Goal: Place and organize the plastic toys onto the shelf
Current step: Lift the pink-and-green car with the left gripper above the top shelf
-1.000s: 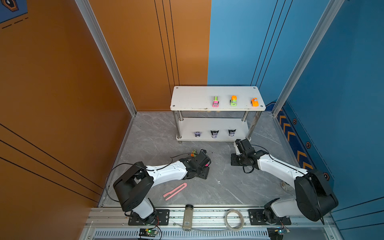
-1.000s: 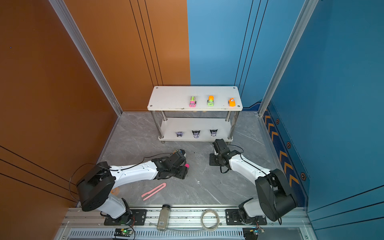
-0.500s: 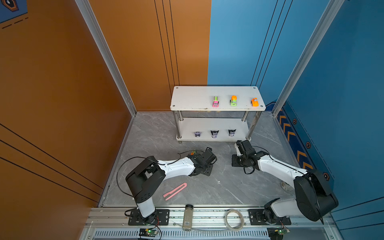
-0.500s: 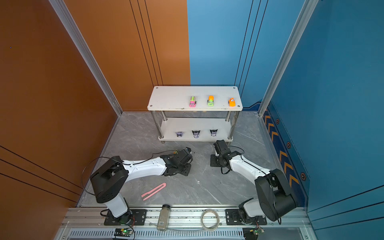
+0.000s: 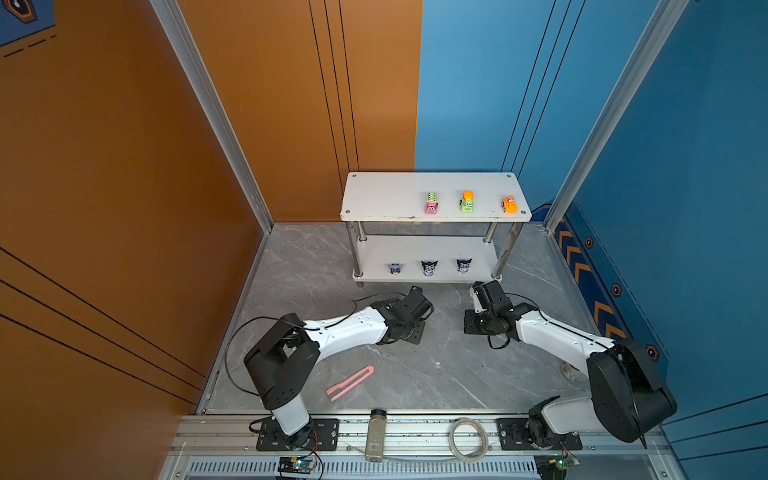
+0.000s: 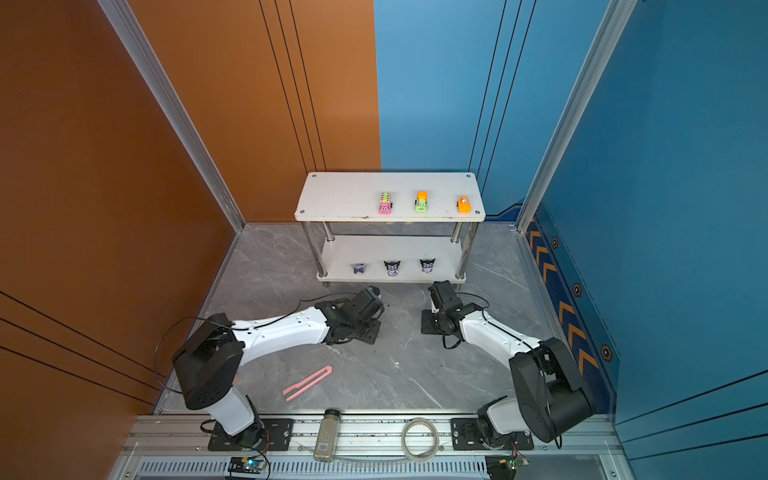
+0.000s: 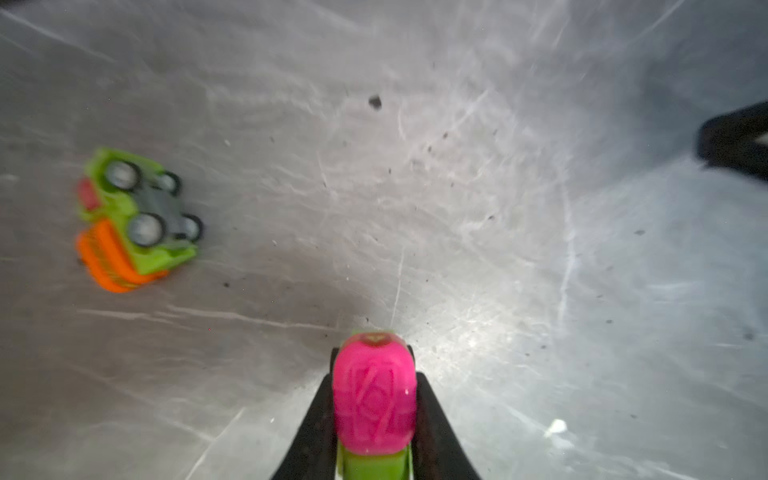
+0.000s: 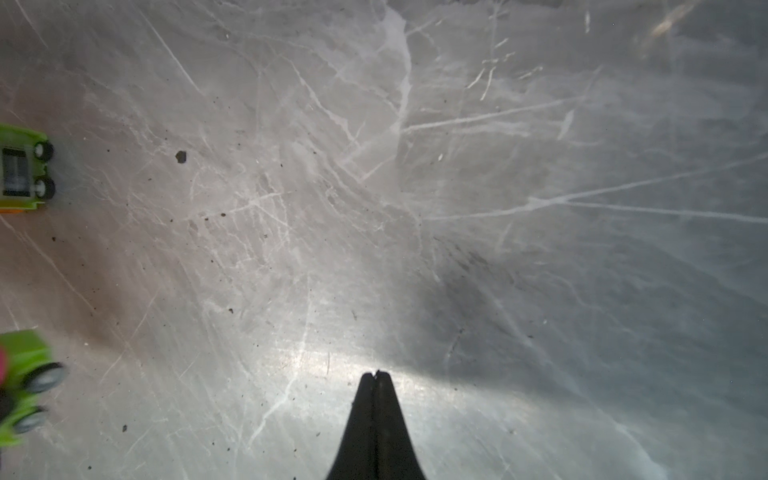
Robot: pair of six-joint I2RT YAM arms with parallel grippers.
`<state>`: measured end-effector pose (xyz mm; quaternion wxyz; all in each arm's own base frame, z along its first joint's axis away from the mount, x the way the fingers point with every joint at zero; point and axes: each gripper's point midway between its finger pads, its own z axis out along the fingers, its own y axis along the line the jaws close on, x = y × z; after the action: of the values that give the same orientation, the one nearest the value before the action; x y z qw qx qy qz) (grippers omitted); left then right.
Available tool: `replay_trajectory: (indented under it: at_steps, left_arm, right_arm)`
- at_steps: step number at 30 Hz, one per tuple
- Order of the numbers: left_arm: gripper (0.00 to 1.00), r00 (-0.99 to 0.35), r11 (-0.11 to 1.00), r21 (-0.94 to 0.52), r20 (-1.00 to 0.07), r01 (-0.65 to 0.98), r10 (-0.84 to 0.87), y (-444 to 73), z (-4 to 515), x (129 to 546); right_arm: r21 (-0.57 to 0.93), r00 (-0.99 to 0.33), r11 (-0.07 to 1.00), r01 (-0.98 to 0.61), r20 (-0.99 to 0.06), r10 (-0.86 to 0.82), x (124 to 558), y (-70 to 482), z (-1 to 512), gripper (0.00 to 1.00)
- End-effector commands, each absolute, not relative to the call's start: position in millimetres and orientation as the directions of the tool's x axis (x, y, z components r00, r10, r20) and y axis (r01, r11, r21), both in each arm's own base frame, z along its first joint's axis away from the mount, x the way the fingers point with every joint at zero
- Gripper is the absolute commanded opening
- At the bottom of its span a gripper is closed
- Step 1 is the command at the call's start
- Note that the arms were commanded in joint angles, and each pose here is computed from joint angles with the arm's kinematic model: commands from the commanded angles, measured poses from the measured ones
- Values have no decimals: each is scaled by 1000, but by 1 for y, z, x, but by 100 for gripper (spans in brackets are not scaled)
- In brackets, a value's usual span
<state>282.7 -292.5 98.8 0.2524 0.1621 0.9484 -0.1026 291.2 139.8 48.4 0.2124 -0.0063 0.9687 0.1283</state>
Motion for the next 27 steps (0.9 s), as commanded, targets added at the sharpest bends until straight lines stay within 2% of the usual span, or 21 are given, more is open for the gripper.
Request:
replay_trajectory:
  at_steps: [1, 6, 12, 17, 21, 27]
  left_arm:
    - [21, -735, 950, -65, -651, 307, 193, -265, 198, 306]
    - [20, -521, 967, 4, -842, 256, 142, -242, 326, 327]
    - [19, -322, 970, 94, -933, 223, 164, -241, 427, 351]
    - [20, -280, 974, 158, -939, 164, 199, -247, 454, 389]
    - [20, -320, 971, 180, -921, 157, 223, -260, 444, 420]
    - [20, -354, 977, 154, -914, 145, 197, -264, 429, 445]
  right_arm:
    - [265, -904, 961, -76, -425, 46, 291, 141, 49, 0]
    - [294, -908, 953, -72, -414, 59, 289, 145, 38, 0]
    - [327, -913, 942, -80, -403, 62, 287, 151, 20, 0]
    - [348, -925, 934, -81, -376, 60, 285, 157, 9, 0]
    - [352, -927, 933, -81, -369, 59, 285, 158, 8, 0]
    - [333, -921, 940, -79, -384, 59, 285, 154, 11, 0]
